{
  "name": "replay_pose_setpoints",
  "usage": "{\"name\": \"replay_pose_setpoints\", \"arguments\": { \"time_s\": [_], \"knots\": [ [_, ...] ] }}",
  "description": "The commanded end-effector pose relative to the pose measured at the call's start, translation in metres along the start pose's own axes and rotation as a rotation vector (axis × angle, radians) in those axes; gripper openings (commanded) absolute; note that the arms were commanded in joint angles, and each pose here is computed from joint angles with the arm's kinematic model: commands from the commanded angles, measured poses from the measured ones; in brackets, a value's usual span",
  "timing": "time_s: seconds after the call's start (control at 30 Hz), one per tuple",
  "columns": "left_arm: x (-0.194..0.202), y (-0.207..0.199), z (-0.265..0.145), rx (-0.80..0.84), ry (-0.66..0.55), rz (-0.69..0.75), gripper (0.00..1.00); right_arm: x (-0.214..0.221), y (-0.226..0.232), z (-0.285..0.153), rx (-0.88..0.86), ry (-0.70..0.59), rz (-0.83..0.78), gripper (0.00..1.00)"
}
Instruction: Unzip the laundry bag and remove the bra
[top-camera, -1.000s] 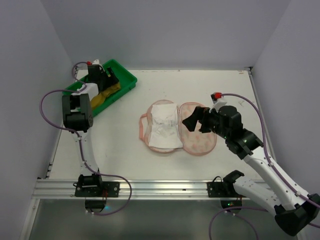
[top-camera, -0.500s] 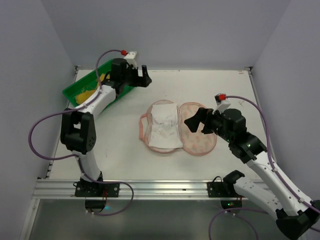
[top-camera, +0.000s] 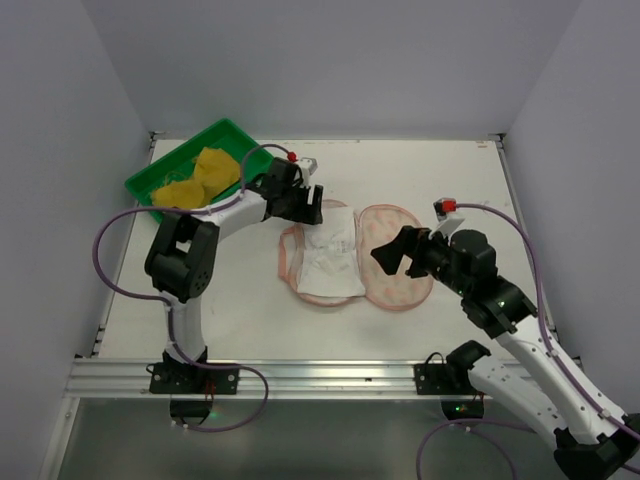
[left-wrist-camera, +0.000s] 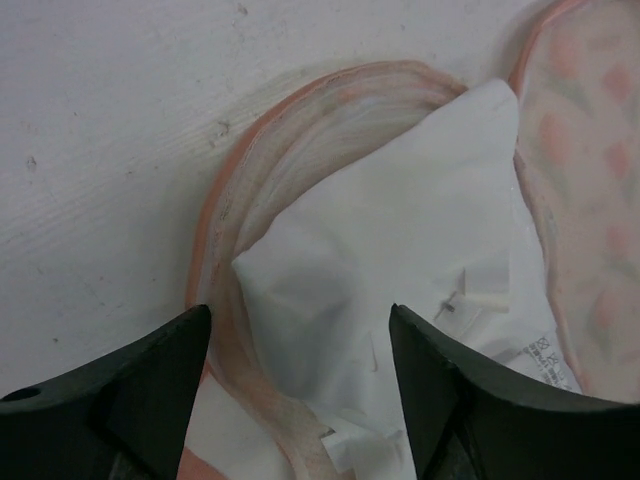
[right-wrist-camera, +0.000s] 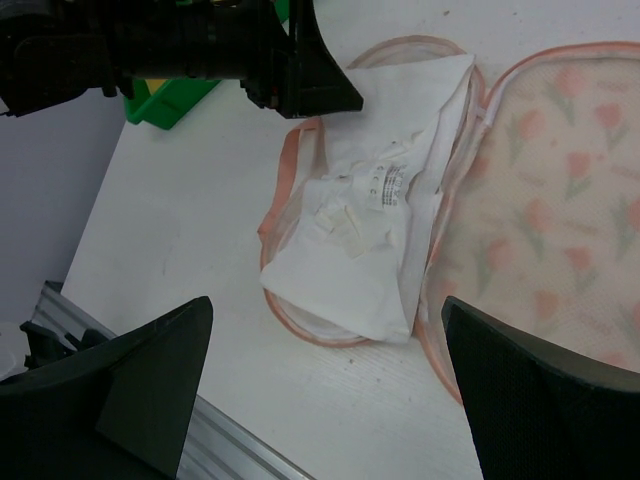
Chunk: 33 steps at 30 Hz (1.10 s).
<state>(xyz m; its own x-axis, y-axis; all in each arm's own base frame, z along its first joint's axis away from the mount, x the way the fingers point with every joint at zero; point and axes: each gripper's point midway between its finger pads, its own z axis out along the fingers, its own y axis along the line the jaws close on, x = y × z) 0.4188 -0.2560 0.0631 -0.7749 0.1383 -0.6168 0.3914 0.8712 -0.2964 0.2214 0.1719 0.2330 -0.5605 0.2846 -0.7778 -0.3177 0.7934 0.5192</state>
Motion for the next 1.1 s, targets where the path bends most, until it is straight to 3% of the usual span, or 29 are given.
{"name": "replay_pose_setpoints", "arguments": {
  "time_s": [0.0, 0.13, 0.43, 0.6, 0.7, 0.73, 0.9, 1.07],
  "knots": [
    [-0.009, -0.003, 0.004, -0.019, -0.013, 0.022, 0.72, -0.004, 0.006, -0.005, -0.031, -0.029, 0.018, 0.99],
    [-0.007, -0.010, 0.006, -0.009, -0.003, 0.034, 0.60, -0.002, 0.004, -0.008, -0.022, -0.027, 0.024, 0.99],
    [0.000, -0.019, 0.007, -0.006, 0.014, 0.037, 0.49, -0.001, 0.004, -0.007, -0.029, -0.026, 0.034, 0.99],
    [0.008, -0.019, 0.015, -0.005, 0.038, 0.022, 0.48, 0.001, 0.005, -0.005, -0.034, -0.021, 0.039, 0.99],
    [0.007, -0.022, 0.017, 0.000, 0.039, 0.024, 0.37, 0.003, 0.003, -0.005, -0.029, -0.020, 0.040, 0.99],
    [0.005, -0.023, 0.017, 0.002, 0.033, 0.026, 0.27, 0.003, 0.003, -0.006, -0.028, -0.019, 0.041, 0.99],
    [-0.001, -0.027, 0.014, 0.006, 0.019, 0.031, 0.01, 0.004, 0.002, -0.006, -0.026, -0.021, 0.042, 0.99],
    [-0.020, -0.036, -0.005, 0.018, -0.034, 0.036, 0.00, 0.002, 0.001, -0.007, -0.022, -0.029, 0.038, 0.99]
  ]
}}
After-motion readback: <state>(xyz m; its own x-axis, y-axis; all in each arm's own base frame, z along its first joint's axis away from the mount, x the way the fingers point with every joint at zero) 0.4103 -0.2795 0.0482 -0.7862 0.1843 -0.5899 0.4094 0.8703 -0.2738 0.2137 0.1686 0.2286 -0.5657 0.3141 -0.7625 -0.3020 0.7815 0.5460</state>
